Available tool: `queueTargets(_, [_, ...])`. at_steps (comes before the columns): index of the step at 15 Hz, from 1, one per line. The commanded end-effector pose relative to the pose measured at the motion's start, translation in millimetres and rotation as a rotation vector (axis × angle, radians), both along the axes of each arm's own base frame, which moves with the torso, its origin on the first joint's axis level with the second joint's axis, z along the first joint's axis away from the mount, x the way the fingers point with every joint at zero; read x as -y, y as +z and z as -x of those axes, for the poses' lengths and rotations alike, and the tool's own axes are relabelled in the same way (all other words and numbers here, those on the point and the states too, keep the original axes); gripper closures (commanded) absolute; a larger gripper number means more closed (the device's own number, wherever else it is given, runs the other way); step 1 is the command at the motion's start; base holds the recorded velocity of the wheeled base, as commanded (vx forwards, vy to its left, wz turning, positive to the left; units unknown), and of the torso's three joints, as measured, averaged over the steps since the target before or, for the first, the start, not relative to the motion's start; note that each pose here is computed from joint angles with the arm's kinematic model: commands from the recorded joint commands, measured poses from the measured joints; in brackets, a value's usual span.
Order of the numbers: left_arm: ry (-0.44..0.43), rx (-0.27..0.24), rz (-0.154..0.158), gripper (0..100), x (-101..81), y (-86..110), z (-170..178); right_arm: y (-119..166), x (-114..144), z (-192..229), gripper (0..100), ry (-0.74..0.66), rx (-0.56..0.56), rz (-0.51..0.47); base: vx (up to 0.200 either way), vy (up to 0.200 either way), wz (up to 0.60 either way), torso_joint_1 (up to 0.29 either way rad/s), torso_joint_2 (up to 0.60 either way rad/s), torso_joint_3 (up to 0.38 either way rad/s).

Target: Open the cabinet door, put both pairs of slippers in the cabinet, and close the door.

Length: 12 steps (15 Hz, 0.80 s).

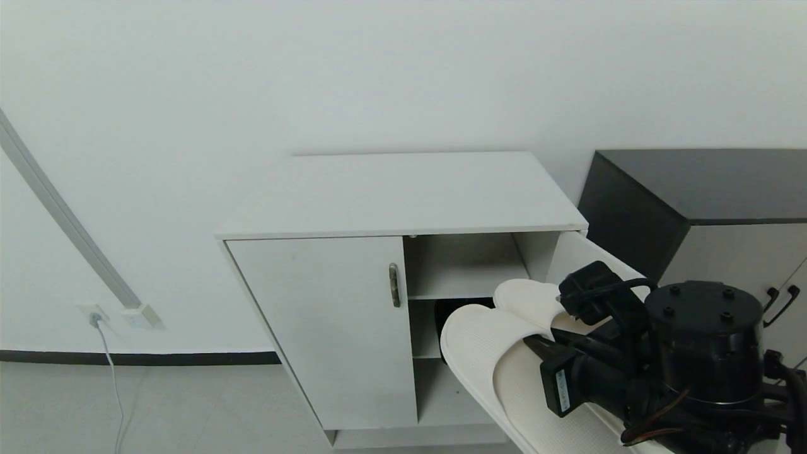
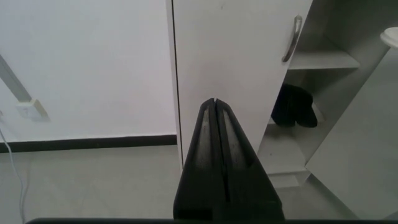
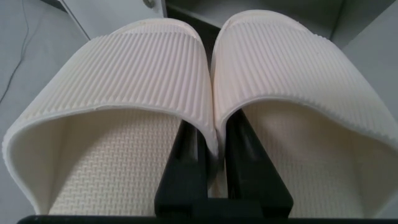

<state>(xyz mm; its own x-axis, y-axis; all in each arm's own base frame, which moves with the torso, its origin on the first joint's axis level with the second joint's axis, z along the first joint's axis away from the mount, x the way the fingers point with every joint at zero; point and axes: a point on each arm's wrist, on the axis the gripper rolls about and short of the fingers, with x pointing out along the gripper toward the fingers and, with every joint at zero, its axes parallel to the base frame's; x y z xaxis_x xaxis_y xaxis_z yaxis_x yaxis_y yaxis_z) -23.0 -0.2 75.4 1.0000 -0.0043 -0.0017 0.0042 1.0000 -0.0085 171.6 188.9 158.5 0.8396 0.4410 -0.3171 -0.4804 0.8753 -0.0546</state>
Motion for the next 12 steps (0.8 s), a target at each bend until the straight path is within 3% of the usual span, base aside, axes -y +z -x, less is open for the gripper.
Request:
queueTargets(1, [0.0,-0.001,0.001,100,0.0,0.0,-0.1,-0.7,-0.1,0.1,100,0.0,-0.002,0.002,0.0,0.0,0.0,-0.203,0.52,0.315])
queueTargets(12, [0.0,-0.001,0.001,100,0.0,0.0,-0.1,-3.8,0.6,1.3,100,0.007,-0.008,0.015,0.0,0.0,0.0,-0.169,0.5,0.325])
